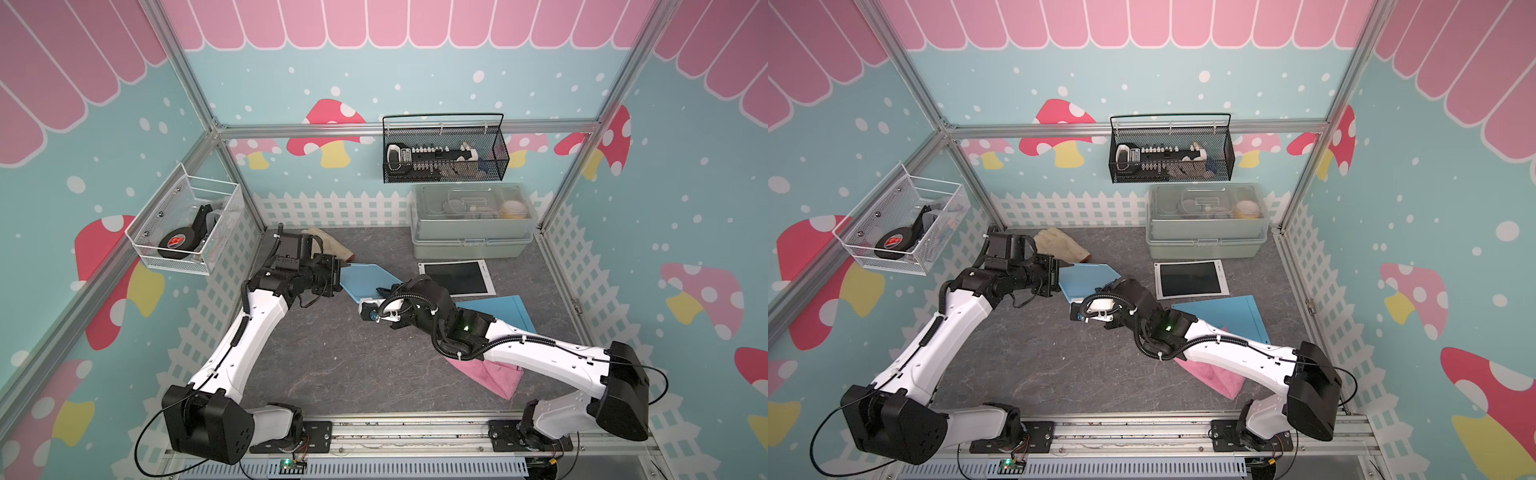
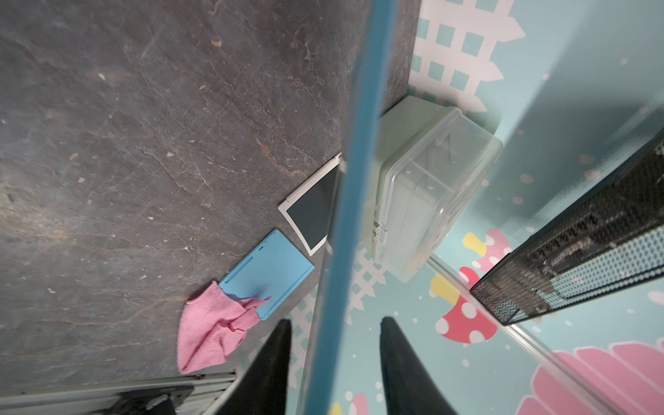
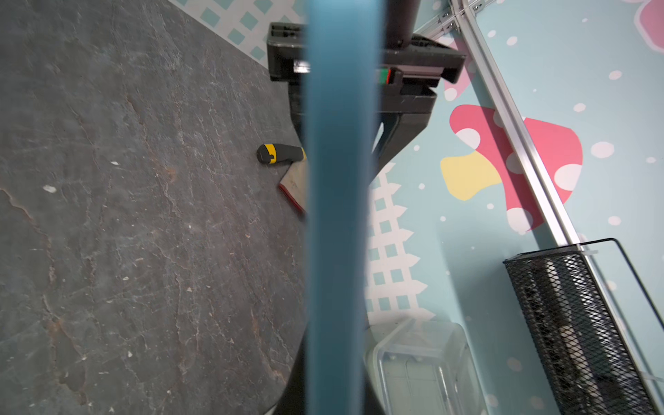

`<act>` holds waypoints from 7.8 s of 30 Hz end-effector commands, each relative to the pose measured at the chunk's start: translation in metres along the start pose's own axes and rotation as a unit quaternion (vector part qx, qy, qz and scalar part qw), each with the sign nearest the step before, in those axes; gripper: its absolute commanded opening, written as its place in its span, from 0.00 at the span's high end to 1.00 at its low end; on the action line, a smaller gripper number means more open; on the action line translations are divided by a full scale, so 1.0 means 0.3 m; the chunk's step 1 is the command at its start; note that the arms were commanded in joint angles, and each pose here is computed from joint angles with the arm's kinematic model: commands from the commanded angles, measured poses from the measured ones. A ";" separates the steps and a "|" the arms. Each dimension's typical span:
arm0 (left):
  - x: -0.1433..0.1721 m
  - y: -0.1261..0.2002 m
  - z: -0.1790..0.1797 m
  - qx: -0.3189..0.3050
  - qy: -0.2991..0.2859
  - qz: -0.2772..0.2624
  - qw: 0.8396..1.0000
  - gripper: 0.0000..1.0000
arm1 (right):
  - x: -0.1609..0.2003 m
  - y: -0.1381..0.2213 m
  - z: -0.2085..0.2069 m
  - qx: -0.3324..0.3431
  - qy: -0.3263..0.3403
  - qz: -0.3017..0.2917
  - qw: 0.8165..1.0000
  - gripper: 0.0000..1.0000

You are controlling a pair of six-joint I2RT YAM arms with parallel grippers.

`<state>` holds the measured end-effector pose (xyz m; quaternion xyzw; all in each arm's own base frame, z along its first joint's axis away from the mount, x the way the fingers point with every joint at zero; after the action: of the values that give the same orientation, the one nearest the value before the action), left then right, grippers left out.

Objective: Wipe the drawing tablet
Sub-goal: Adjust the drawing tablet at the center of the board, then pick up the cleaning item at the center of the board, then wipe the dirt from the drawing tablet.

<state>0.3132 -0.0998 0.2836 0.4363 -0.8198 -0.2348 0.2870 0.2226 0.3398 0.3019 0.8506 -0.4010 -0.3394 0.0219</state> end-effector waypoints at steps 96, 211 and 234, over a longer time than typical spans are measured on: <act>0.003 0.191 0.445 -0.204 -0.372 -0.093 0.901 0.20 | 0.657 -0.104 0.414 -0.305 -0.822 0.161 0.454 0.60; -0.117 -0.168 0.869 -0.433 -0.216 -0.064 0.873 0.63 | 0.323 -0.448 0.428 -0.061 -0.542 0.225 0.807 1.00; -0.110 -0.142 0.886 -0.416 -0.203 -0.075 0.883 0.65 | 0.515 -0.266 0.418 -0.014 -0.589 0.294 0.753 1.00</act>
<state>0.1962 -0.0713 0.0745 0.2908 -0.6948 -0.6211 0.2165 0.2488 0.3552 0.1023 0.3793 -0.5192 -0.7635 -0.0591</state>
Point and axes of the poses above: each gripper's point midway between its finger pads, its own y axis back along the fingers, its own z axis along the line the jaws close on, x = y × z, the point moved 6 cm from there along y, back along the fingers, and after that the axes turned 4 degrees about -y, right-handed, at the moved point
